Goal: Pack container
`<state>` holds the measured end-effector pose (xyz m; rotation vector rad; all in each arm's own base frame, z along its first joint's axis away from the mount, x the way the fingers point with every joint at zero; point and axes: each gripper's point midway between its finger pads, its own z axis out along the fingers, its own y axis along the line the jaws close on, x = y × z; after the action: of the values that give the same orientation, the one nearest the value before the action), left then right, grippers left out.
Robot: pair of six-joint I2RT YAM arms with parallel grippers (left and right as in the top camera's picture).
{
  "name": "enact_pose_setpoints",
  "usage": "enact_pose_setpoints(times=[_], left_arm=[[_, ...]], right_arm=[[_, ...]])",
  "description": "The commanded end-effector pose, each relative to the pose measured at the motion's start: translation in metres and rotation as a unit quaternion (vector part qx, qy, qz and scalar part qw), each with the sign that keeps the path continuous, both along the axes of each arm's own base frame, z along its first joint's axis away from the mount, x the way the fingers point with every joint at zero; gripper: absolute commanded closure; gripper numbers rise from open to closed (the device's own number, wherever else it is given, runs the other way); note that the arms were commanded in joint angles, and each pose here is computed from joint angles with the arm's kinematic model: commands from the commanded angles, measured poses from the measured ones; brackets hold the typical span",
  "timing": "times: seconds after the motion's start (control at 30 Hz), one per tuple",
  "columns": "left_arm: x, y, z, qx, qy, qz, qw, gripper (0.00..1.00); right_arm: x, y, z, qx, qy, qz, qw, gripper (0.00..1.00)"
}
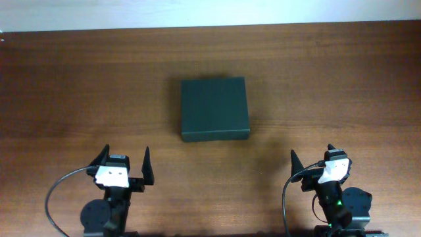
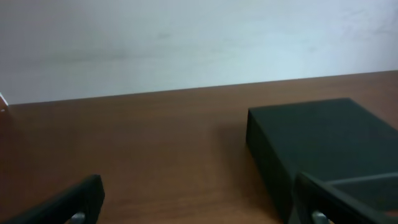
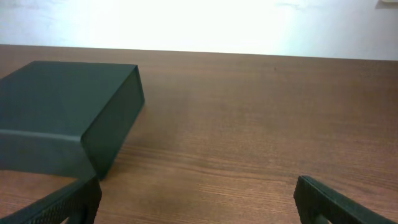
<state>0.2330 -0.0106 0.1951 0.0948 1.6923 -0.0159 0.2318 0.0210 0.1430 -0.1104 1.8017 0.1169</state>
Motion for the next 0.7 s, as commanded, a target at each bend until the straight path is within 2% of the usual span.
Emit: enact_pose_setpoints(times=[0.0,0.37,0.67], left_arm=[[0.0,-0.003,-0.012,-0.006,-0.005,-0.006,1.0,0.01],[0.004,-0.003,-0.047,-0.006,0.03,-0.008,1.0,0.01],[0.004,-0.003,-0.047,-0.006,0.03,-0.006,0.999,0.01]], right_arm=[[0.0,-0.002,-0.001,0.001,-0.001,-0.007,1.0,0.01],[0.0,-0.002,-0.001,0.001,-0.002,-0.007,1.0,0.01],[0.0,-0.002,-0.001,0.001,-0.001,-0.006,1.0,0.01]])
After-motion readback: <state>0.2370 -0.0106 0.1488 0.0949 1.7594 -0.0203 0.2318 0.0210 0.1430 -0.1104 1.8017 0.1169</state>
